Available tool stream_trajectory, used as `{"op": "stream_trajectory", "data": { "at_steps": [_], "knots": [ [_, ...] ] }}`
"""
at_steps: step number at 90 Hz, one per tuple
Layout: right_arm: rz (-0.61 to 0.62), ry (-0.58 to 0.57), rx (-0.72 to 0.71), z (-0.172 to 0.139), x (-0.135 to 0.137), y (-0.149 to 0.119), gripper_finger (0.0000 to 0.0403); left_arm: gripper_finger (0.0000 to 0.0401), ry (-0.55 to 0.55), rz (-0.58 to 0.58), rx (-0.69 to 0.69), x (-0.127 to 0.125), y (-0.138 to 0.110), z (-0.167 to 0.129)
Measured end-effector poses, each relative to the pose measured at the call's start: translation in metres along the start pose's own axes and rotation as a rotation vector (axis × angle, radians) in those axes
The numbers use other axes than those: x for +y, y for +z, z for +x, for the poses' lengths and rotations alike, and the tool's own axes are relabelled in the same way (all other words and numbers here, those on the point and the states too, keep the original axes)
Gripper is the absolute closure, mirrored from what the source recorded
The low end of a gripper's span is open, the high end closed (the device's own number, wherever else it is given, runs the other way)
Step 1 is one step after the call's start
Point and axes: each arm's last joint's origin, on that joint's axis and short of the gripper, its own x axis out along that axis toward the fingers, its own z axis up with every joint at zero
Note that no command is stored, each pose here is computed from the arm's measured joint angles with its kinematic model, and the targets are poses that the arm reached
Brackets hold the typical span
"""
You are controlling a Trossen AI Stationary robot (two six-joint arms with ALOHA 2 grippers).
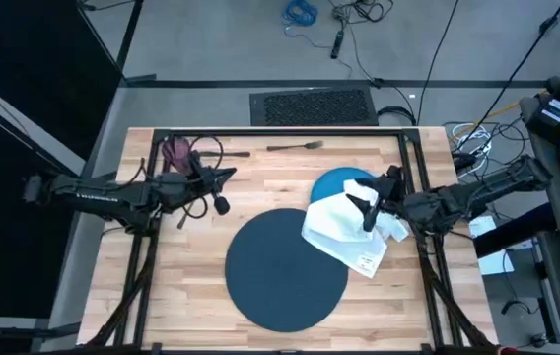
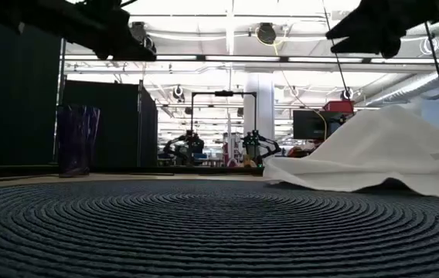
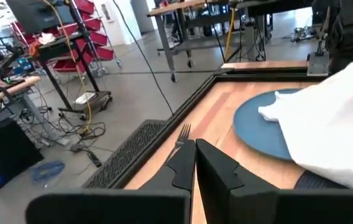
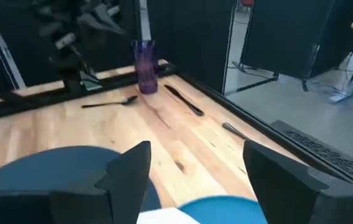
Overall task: Set table place
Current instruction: Move the table napkin from the right to the top left of the table
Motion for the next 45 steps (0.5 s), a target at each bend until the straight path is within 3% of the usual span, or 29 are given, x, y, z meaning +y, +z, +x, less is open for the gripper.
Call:
{"op": "stream_trajectory", "data": {
  "at_steps": [21, 45],
  "knots": [
    [0.03, -0.138, 0.16, 0.011, -0.016, -0.018, 0.0186, 0.0401, 0.0, 0.0, 0.001, 0.0, 0.0, 0.0],
    [0.138, -0.035, 0.186, 0.011, -0.012, -0.007, 0.018, 0.0401, 0.0, 0.0, 0.001, 0.0, 0.0, 0.0]
  ]
}}
